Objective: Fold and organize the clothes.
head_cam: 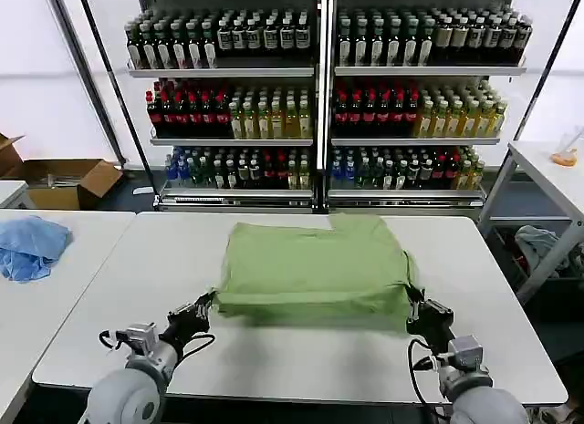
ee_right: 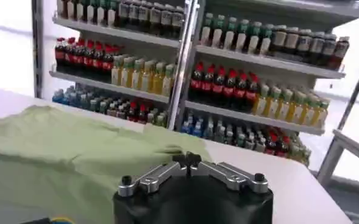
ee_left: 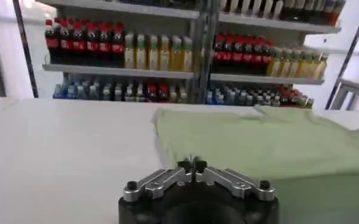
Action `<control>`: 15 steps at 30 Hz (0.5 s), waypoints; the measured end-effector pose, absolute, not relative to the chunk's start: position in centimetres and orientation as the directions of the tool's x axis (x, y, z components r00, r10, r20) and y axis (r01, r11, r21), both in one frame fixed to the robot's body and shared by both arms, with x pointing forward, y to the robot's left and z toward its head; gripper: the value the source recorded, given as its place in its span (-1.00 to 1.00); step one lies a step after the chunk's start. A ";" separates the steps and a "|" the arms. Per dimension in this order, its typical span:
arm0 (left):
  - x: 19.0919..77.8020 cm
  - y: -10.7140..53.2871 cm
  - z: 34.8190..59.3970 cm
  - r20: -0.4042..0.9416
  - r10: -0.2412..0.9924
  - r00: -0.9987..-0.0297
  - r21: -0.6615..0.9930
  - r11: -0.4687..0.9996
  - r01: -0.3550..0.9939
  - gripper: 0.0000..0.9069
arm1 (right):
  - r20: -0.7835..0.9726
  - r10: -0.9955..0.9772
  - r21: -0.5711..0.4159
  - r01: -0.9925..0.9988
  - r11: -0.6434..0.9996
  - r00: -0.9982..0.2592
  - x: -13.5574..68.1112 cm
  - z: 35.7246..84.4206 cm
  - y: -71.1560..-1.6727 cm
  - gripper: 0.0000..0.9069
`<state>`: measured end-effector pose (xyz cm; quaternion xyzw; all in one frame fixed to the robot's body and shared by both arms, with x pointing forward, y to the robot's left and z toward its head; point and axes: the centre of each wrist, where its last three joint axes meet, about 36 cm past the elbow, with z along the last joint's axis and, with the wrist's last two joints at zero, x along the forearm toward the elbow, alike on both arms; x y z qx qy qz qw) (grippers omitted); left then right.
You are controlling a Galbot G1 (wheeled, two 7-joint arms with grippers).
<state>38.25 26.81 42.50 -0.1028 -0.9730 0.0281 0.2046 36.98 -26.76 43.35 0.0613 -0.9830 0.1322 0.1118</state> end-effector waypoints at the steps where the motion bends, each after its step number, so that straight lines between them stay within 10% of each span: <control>1: 38.7 26.7 42.2 0.393 0.208 -0.895 -0.093 0.978 0.186 -0.93 | 0.237 -0.089 -0.250 -0.149 0.957 -0.967 37.3 43.1 -26.7 -1.00; 7: 41.0 25.9 41.0 0.394 0.201 -0.897 -0.081 0.980 0.183 -0.93 | 0.256 -0.079 -0.266 -0.149 0.953 -0.963 38.5 41.6 -26.4 -1.00; 8: 41.3 25.8 40.9 0.394 0.199 -0.898 -0.078 0.980 0.183 -0.69 | 0.260 -0.079 -0.267 -0.150 0.952 -0.962 38.7 41.4 -26.3 -1.00; 9: 41.6 25.7 40.7 0.393 0.195 -0.899 -0.073 0.981 0.181 0.60 | 0.263 -0.078 -0.270 -0.151 0.951 -0.962 38.8 41.2 -26.2 1.00; 10: 41.9 25.6 40.5 0.394 0.195 -0.898 -0.072 0.981 0.182 1.00 | 0.266 -0.076 -0.272 -0.151 0.950 -0.961 39.0 41.0 -26.1 1.00; 15: 43.0 25.2 39.9 0.401 0.186 -0.897 -0.066 0.982 0.175 1.00 | 0.279 -0.081 -0.267 -0.159 0.951 -0.957 39.3 40.4 -25.6 1.00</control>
